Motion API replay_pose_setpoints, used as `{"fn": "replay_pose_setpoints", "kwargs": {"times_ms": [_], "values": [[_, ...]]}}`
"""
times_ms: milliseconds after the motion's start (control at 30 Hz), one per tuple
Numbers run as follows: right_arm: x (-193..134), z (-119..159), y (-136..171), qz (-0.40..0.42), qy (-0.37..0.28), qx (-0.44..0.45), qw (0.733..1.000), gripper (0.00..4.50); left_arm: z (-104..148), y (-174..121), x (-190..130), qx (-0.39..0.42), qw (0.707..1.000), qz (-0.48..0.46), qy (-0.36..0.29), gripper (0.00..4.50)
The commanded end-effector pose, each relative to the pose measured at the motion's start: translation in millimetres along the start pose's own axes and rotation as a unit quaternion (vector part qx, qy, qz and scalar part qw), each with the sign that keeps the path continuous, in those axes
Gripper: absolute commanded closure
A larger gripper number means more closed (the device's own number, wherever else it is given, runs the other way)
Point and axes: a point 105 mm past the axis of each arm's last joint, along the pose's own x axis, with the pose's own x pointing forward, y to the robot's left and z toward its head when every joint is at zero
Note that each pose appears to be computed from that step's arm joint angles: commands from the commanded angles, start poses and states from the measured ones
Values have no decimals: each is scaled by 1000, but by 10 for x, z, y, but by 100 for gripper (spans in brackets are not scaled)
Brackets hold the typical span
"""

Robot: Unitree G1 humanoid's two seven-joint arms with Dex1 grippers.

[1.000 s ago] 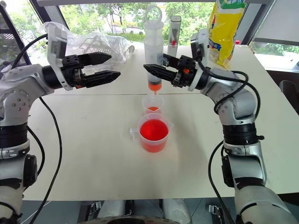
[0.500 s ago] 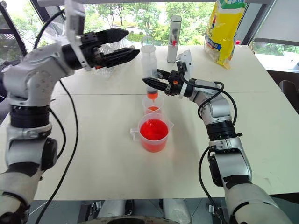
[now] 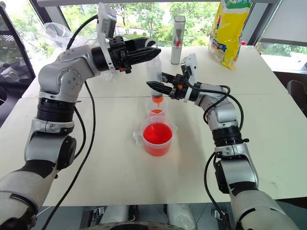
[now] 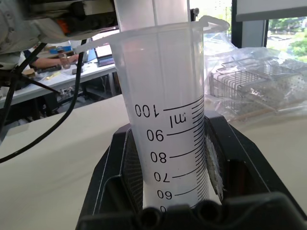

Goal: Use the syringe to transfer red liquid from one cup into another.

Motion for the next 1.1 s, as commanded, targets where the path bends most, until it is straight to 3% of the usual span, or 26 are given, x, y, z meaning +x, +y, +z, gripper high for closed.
{"fn": "replay_pose_setpoints", "kwargs": {"times_ms": [33, 67, 100, 267, 600, 1100], "values": [[25, 193, 50, 13, -26, -30, 999, 312, 160, -10, 27, 22, 1000, 0, -16, 372], [28, 190, 51, 13, -26, -29, 999, 312, 163, -16, 31, 21, 1000, -2, -18, 426], [29, 187, 51, 13, -25, -30, 999, 312, 166, -19, 33, 20, 1000, -3, -19, 447], [29, 178, 60, 15, -24, -28, 999, 312, 148, -39, 38, 19, 1000, -5, -16, 447], [29, 286, 41, 16, -29, -39, 999, 312, -207, -125, -16, 8, 999, -15, 46, 447], [16, 523, 41, 15, -51, -52, 997, 312, -469, -172, -50, -10, 997, -13, 69, 447]]}}
